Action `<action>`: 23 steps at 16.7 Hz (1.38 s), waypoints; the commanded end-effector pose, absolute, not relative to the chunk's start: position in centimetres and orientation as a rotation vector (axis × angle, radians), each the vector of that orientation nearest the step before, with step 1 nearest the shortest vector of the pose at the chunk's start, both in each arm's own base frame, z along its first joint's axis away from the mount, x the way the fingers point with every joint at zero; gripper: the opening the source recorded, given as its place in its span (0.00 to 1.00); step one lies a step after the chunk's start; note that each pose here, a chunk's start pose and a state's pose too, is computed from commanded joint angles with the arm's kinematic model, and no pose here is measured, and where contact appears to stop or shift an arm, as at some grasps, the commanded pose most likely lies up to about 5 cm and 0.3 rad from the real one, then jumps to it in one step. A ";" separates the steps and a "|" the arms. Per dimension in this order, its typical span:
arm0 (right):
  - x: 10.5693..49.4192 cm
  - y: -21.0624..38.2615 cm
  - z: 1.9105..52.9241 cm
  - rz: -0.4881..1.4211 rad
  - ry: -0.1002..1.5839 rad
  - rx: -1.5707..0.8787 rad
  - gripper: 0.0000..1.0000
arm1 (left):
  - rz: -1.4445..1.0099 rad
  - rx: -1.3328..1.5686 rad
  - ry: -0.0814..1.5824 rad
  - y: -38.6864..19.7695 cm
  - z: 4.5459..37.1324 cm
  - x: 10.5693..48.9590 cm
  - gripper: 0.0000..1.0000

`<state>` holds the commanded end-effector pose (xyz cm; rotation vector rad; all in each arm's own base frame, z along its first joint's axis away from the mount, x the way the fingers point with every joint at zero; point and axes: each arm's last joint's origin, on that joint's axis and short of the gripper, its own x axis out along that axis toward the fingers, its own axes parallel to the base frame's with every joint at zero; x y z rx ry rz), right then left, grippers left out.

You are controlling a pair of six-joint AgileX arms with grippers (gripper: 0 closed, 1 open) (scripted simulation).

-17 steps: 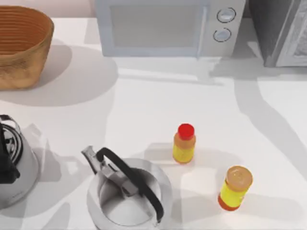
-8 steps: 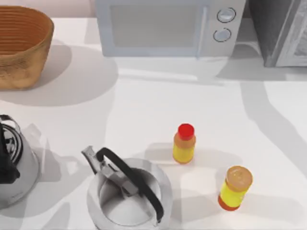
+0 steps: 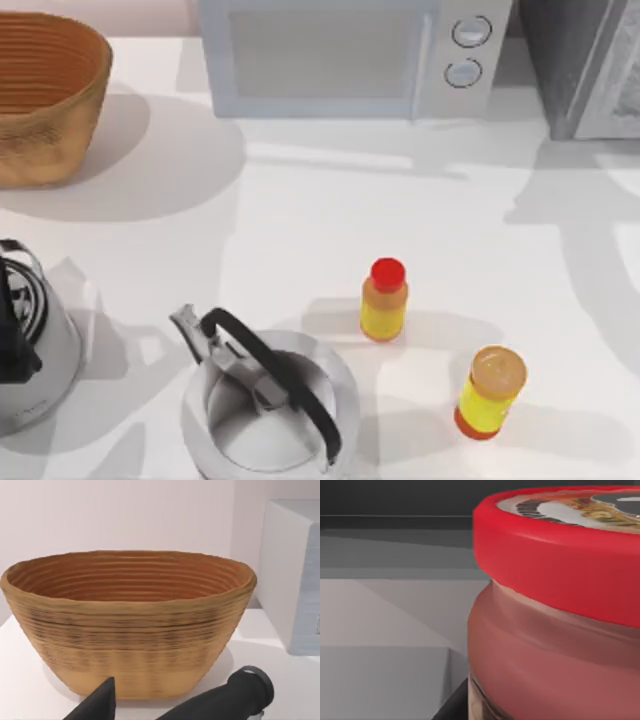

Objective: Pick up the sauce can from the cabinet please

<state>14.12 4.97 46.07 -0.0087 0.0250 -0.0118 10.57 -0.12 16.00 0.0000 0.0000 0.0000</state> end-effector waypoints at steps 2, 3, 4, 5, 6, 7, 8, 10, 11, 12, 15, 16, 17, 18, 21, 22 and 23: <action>13.4 3.8 41.0 -0.012 0.058 -0.019 0.00 | 0.000 0.000 0.000 -0.1 16.0 10.6 1.00; 13.0 3.2 38.2 -0.012 0.074 -0.023 0.00 | 0.000 0.000 0.000 -0.1 16.0 10.6 1.00; 12.7 2.7 35.4 -0.012 0.088 -0.024 0.00 | 0.000 0.000 0.000 -0.1 16.0 10.6 1.00; 12.3 2.2 32.5 -0.011 0.100 -0.024 0.00 | 0.000 0.000 0.000 -0.1 16.0 10.6 1.00; 12.0 1.8 29.8 -0.010 0.108 -0.022 0.00 | 0.000 0.000 0.000 -0.1 16.0 10.6 1.00; 11.6 1.5 27.3 -0.009 0.110 -0.019 0.00 | 0.000 0.000 0.000 -0.1 16.0 10.6 1.00; 11.3 1.1 25.0 -0.008 0.105 -0.015 0.00 | 0.000 0.000 0.000 -0.1 16.0 10.6 1.00; 10.9 0.6 21.1 -0.005 0.082 -0.007 0.00 | 0.000 0.000 0.000 -0.1 16.0 10.6 1.00; 10.7 0.4 19.7 -0.004 0.066 -0.004 0.00 | 0.000 0.000 0.000 -0.1 16.0 10.6 1.00; 10.6 0.2 18.4 -0.003 0.048 -0.002 0.00 | 0.000 0.000 0.000 -0.1 16.0 10.6 1.00; 10.6 -0.1 16.3 0.000 0.006 0.000 0.00 | 0.000 0.000 0.000 -0.1 16.0 10.6 1.00; 10.6 -0.1 16.0 0.000 0.001 0.000 0.00 | 0.000 0.000 0.000 -0.1 16.0 10.6 1.00; 10.6 -0.1 16.0 0.000 0.000 0.000 0.00 | 0.000 0.000 0.000 -0.1 16.0 10.6 1.00; 10.6 -0.1 16.0 0.000 0.000 0.000 0.00 | 0.000 0.000 0.000 -0.1 16.0 10.6 1.00; 10.6 -0.1 15.9 0.002 0.008 0.002 0.00 | 0.000 0.000 0.000 -0.1 16.0 10.6 1.00; 10.6 -0.1 15.9 0.002 0.008 0.002 0.00 | 0.000 0.000 0.000 -0.1 16.0 10.6 1.00; 10.6 -0.1 16.0 0.007 0.005 0.002 0.00 | 0.000 0.000 0.000 -0.1 16.0 10.6 1.00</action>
